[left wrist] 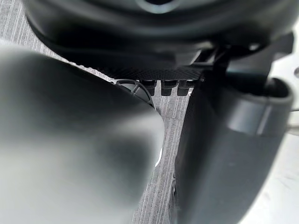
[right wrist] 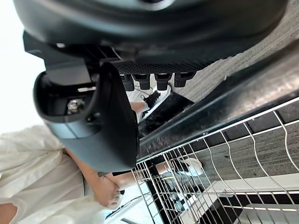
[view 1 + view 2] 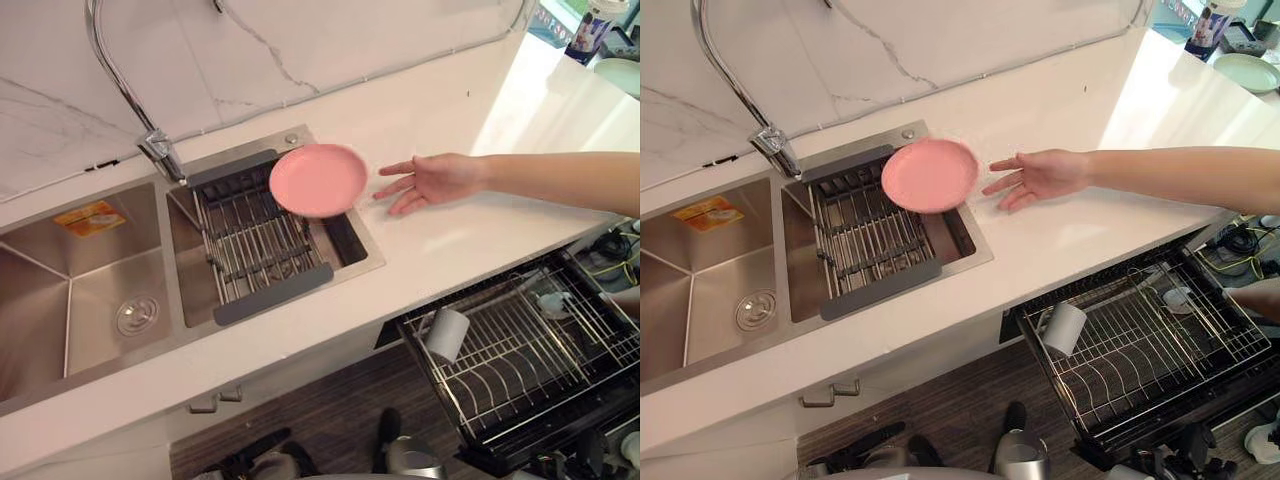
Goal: Walk over to the sink, pick up the cup, carry it to the dishwasher, place the cup inside the dishwasher, then close the dishwasher door
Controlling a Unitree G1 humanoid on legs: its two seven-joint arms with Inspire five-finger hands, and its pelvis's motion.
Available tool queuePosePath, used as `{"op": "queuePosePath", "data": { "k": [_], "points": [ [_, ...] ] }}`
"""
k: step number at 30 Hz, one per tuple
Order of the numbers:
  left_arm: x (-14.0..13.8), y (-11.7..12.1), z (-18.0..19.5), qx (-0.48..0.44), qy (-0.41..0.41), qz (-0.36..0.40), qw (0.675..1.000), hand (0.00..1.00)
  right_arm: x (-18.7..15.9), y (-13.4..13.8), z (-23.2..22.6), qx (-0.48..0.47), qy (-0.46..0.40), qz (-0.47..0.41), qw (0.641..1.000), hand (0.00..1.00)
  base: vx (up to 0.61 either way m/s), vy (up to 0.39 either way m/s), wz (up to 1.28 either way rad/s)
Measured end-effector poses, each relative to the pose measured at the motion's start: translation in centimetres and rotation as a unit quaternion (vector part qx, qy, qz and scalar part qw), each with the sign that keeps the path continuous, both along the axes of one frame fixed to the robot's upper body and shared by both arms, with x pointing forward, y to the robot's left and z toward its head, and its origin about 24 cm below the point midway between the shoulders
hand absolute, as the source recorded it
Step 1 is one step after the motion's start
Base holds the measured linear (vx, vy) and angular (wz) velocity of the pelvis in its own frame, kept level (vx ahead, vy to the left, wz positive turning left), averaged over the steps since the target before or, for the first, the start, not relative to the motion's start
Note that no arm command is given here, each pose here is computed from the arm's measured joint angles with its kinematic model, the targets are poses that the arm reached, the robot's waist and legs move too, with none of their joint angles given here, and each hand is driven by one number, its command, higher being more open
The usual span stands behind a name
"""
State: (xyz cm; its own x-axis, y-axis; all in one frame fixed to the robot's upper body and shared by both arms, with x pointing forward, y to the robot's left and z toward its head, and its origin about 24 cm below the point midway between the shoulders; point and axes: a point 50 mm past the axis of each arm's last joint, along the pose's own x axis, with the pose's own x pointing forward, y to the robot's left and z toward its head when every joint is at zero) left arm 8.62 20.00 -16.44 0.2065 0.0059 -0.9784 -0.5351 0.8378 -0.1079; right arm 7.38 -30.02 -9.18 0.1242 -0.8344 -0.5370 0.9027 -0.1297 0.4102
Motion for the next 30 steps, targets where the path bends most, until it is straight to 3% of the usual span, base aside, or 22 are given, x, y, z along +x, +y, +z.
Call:
{"op": "queuePosePath", "data": {
  "k": [4,10,15,17,22,30],
  "points": [
    [-0.3,0.3,0.0,-0.004,0.012,0.006,1.000,1.00,0.1,0.0,-0.2,0.029,-0.024,-0.015,0.999,1.00,-0.03,0.051,0.01],
    [0.0,0.3,0.1,0.002,0.016,-0.042,0.999,1.00,1.6,-0.4,2.5,0.000,-0.040,0.019,0.999,1.00,-0.04,0.049,-0.10],
    [0.0,0.4,0.1,0.007,0.025,-0.075,0.997,1.00,3.0,-1.3,7.6,-0.098,-0.107,0.102,0.984,1.00,0.02,0.037,-0.24],
    [0.1,0.6,0.1,0.015,0.024,-0.087,0.996,1.00,3.9,-1.4,10.2,-0.158,-0.122,0.160,0.967,1.00,0.02,0.051,-0.26],
    [0.3,0.9,0.2,0.029,0.015,-0.106,0.994,1.00,5.6,-2.0,13.8,-0.215,-0.163,0.190,0.944,1.00,0.00,0.058,-0.12],
    [-0.4,1.8,0.2,0.043,0.015,-0.101,0.994,1.00,6.5,-0.5,22.7,-0.388,-0.267,0.261,0.843,1.00,-0.05,0.077,-0.09]
  ]
}}
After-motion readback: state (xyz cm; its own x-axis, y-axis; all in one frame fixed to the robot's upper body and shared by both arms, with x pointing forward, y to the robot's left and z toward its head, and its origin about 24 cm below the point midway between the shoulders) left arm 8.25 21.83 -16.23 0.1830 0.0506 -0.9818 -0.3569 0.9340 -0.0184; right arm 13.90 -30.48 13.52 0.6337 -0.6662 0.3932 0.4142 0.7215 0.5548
